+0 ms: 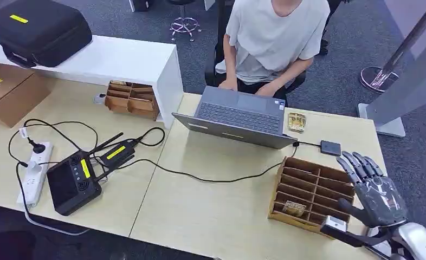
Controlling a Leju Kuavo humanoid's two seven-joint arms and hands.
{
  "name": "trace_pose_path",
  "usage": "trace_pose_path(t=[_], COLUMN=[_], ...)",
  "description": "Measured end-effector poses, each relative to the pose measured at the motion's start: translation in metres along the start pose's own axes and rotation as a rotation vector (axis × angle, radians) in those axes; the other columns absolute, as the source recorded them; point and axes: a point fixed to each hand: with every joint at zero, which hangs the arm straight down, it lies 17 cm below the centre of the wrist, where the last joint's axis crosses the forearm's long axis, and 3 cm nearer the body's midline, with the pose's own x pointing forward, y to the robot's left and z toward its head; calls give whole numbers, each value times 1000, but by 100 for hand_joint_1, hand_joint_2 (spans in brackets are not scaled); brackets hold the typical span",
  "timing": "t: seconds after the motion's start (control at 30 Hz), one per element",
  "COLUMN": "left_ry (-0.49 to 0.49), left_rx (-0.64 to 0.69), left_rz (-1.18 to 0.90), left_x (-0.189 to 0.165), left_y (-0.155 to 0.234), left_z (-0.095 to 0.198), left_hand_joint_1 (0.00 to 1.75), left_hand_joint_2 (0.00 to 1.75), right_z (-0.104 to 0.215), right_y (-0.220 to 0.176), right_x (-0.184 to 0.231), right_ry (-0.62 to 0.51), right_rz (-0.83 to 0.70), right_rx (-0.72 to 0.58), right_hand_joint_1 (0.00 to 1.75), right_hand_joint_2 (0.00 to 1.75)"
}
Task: Pass the card to the sensor for recognition and then transmit it.
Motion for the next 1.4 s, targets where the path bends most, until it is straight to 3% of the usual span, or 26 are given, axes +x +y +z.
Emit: trace_pose_path(t=[0.8,1.4], left_ry=[6,12], left_rx=[-5,-25], left_rz=[-6,-31], left_x=[1,3], left_y=[-2,-11], left_z=[-1,-2], left_hand_joint_1=[0,0], left_hand_joint_2=[175,175], right_z=[-10,-29], right_y=[7,17], right_x=[21,-2], right_ry=[-42,16], right_rz=[-16,43], right_rx=[10,32], right_hand_joint_1=[0,0], right_hand_joint_2=[175,175])
